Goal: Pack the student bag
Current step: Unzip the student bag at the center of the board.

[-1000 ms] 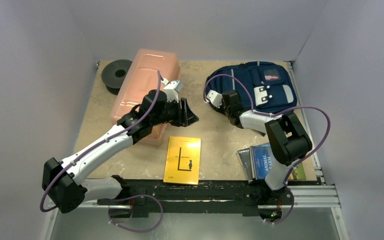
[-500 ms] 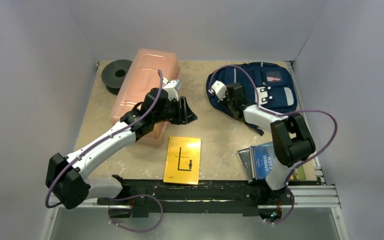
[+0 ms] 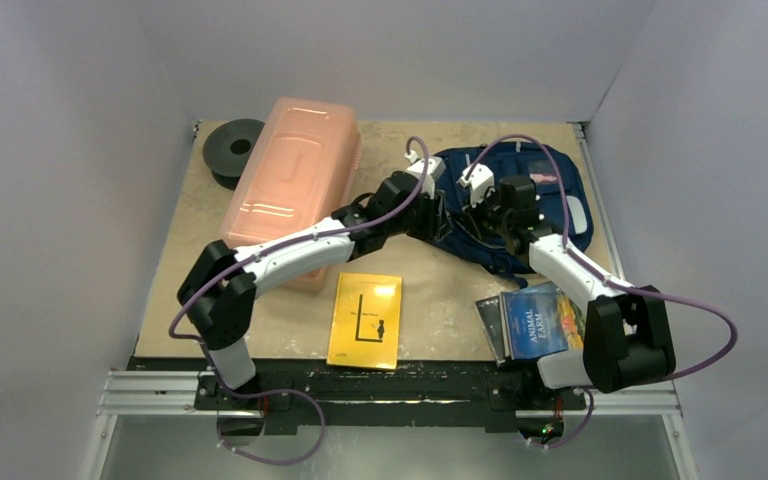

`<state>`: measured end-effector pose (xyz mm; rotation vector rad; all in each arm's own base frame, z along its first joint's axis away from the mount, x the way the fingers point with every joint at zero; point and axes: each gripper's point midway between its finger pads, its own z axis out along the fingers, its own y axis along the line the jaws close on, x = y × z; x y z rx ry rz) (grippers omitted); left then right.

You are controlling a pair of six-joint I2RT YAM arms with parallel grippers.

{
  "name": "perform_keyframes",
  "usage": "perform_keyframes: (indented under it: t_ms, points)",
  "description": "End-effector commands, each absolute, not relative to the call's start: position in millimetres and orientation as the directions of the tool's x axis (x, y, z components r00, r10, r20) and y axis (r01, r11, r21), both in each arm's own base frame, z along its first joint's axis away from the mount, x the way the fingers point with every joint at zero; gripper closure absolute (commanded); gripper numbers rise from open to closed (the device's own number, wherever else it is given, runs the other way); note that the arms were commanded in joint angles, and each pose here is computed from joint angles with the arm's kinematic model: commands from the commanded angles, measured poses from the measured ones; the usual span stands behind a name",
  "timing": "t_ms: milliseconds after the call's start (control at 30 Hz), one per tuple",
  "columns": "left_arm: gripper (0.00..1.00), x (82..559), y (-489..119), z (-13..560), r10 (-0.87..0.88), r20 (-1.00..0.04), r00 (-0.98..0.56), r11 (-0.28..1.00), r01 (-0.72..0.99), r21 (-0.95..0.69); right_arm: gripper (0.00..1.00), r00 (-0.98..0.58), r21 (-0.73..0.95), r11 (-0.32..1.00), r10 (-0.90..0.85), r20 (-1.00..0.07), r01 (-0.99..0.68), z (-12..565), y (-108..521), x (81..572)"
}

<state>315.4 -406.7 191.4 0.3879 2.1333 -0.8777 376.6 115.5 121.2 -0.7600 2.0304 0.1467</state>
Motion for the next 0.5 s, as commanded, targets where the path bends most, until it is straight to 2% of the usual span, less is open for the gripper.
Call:
perform_keyframes:
  t_ms: [0, 200, 300, 467]
  points:
    - [0.68, 339.3, -419.9, 181.9, 0.054, -0.832, -0.553, 0.764, 0.559, -0.322, 1.00, -0.371, -0.088, 0.828, -0.340, -0.864, -0.554, 147.9, 123.3, 372.6]
    - [0.71, 352.1, -442.4, 162.1, 0.038, -0.818, -0.574, 0.778, 0.530, -0.336, 1.00, -0.381, -0.041, 0.829, -0.300, -0.874, -0.558, 151.2, 128.0, 369.8]
    - [0.66, 355.4, -447.7, 150.4, 0.040, -0.808, -0.588, 0.808, 0.495, -0.320, 1.00, -0.377, -0.041, 0.830, -0.296, -0.878, -0.557, 153.5, 127.2, 368.1]
    - [0.66, 364.7, -442.2, 135.6, 0.053, -0.802, -0.595, 0.873, 0.418, -0.253, 1.00, -0.370, -0.041, 0.831, -0.290, -0.883, -0.555, 158.5, 127.1, 367.7]
